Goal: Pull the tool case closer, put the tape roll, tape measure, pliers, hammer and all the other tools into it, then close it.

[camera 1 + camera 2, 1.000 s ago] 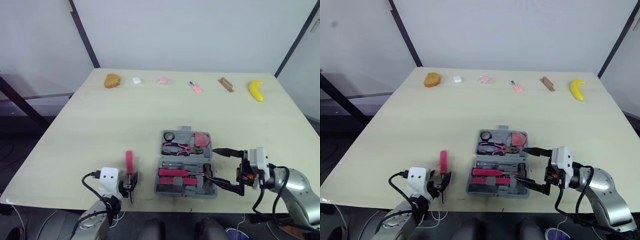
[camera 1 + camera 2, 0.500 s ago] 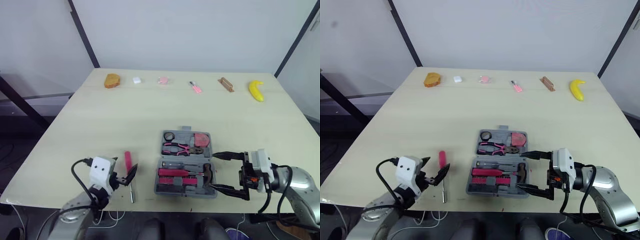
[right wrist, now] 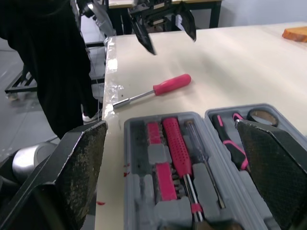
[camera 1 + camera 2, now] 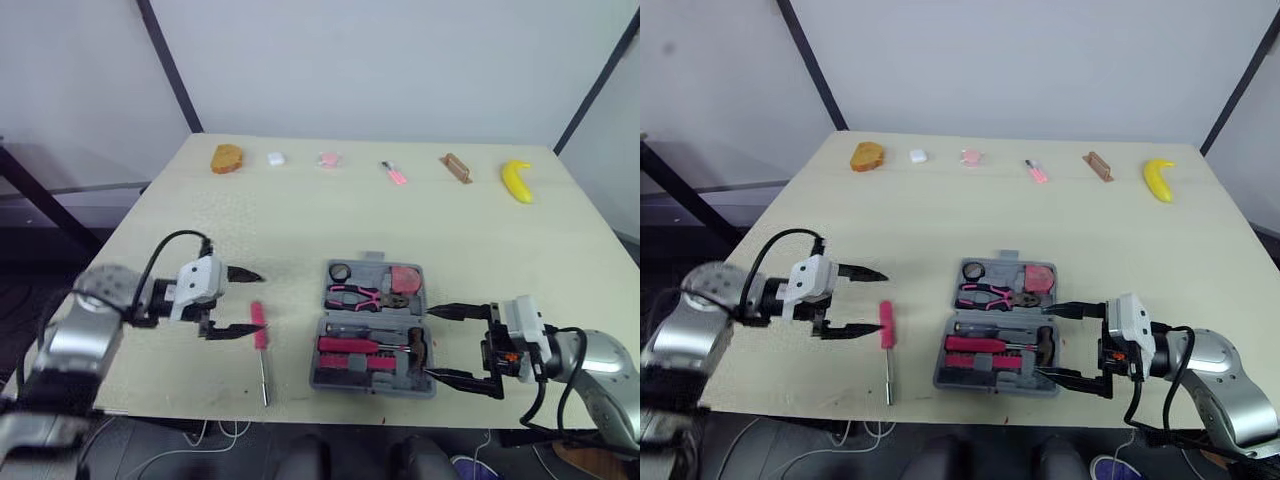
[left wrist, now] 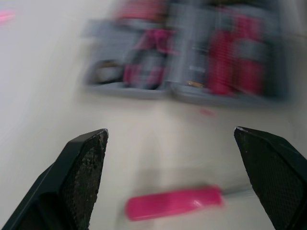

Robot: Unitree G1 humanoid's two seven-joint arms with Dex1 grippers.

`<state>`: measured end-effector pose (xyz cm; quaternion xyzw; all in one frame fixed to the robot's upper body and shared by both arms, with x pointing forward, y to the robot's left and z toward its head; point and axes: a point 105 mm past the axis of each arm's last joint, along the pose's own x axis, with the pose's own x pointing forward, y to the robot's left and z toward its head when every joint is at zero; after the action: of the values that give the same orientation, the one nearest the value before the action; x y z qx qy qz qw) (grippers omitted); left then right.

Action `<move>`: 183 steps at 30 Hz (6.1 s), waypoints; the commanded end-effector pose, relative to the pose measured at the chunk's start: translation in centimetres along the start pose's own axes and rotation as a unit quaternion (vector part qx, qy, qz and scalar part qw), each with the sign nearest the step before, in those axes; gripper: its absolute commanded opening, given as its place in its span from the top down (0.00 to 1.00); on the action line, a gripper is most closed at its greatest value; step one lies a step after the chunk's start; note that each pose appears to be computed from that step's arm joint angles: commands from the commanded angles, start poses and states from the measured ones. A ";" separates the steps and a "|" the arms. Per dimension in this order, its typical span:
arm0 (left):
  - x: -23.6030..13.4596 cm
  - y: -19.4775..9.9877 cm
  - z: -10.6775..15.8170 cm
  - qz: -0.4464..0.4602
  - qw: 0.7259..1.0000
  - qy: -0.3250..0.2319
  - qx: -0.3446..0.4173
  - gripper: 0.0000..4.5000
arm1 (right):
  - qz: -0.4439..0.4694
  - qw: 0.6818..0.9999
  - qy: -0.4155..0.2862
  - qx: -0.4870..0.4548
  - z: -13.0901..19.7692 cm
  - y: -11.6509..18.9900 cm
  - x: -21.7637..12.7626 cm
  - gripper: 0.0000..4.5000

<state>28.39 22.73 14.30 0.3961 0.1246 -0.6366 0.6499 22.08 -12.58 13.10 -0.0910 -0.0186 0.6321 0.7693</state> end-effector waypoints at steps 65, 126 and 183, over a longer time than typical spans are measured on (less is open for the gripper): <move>5.7 0.1 -4.5 -0.351 0.826 0.184 0.402 0.01 | -0.021 0.999 -0.016 -0.029 0.6 -0.9 0.5 0.00; 0.0 2.6 1.3 0.147 0.978 0.095 -0.114 0.92 | -0.005 0.999 -0.019 -0.028 0.7 -1.0 1.0 0.00; 6.4 -5.8 -4.4 0.442 0.721 0.068 -0.529 0.03 | -0.019 0.999 -0.020 -0.019 -0.5 -1.9 -0.6 0.00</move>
<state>25.31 21.75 4.44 0.0288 0.3306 -0.0827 0.9397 24.09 -13.76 12.16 -0.0818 -0.0279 0.6163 0.7827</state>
